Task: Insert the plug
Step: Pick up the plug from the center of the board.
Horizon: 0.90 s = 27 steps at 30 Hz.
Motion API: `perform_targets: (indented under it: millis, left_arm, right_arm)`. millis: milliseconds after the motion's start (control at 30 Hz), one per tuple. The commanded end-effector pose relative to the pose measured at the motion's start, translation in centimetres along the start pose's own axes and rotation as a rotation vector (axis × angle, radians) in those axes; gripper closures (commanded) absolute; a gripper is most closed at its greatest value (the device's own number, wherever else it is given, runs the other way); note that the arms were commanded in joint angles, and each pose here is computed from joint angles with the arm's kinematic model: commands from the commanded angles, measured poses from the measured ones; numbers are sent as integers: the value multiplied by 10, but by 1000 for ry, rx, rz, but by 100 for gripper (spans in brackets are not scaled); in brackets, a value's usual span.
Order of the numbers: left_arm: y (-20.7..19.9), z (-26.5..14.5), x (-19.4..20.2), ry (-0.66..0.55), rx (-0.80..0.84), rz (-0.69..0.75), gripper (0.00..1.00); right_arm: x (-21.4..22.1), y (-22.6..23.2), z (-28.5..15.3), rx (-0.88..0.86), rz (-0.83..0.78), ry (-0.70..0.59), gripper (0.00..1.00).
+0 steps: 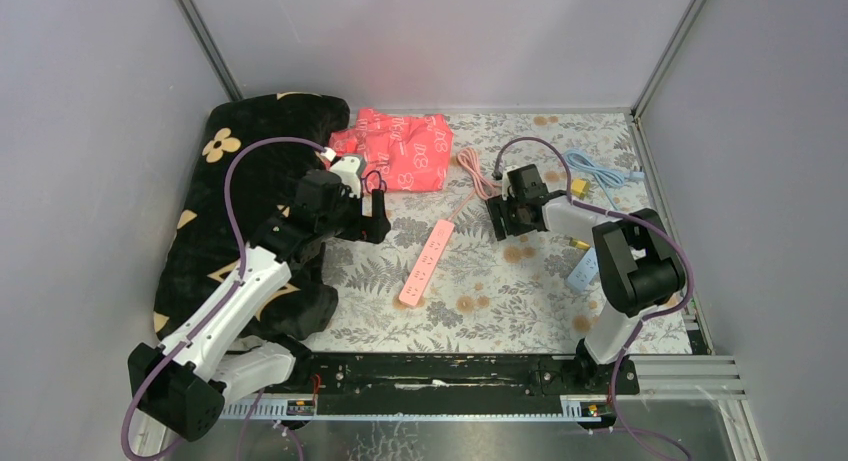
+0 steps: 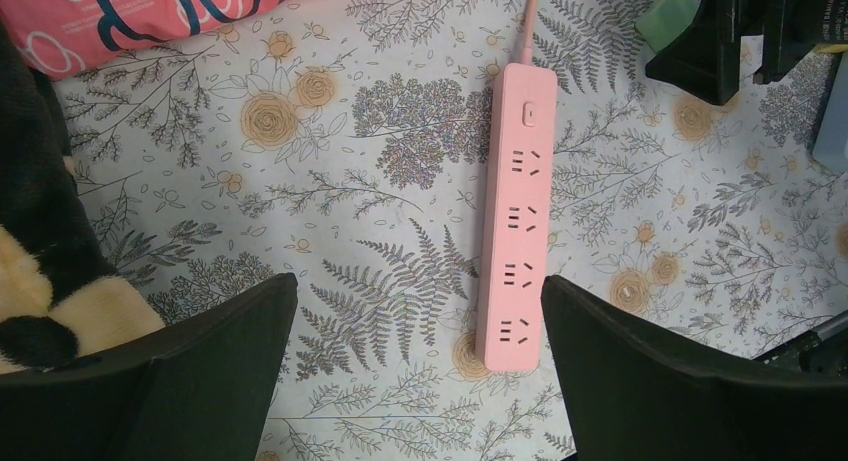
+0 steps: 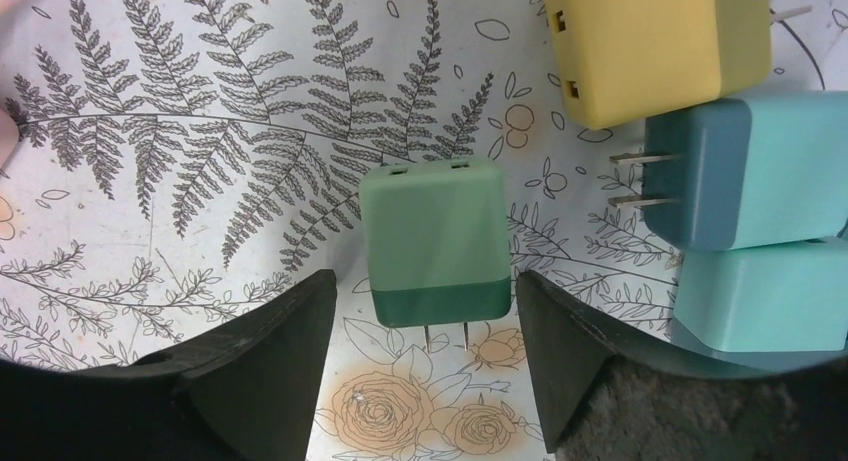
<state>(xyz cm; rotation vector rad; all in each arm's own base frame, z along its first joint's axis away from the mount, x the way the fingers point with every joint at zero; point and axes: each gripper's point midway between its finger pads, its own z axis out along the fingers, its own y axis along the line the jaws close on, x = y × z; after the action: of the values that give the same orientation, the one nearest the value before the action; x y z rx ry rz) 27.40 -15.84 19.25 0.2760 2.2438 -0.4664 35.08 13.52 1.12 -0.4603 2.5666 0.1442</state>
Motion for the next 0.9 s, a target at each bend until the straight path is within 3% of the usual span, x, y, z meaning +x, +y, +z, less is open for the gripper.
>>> perform_targets:
  millis: [0,467,867]
  left_arm:
    - [-1,5,-10,-41,17,22,0]
    - [7,9,-9,-29,-16,14,0]
    - [-18,12,-12,23,96,-74,0]
  right_arm:
    - [-7,-4,6,39,-26,-27,28]
    - [-11,12,-7,-1,-61,-86,61]
    - [-32,59,-55,-134,-131,-261,70]
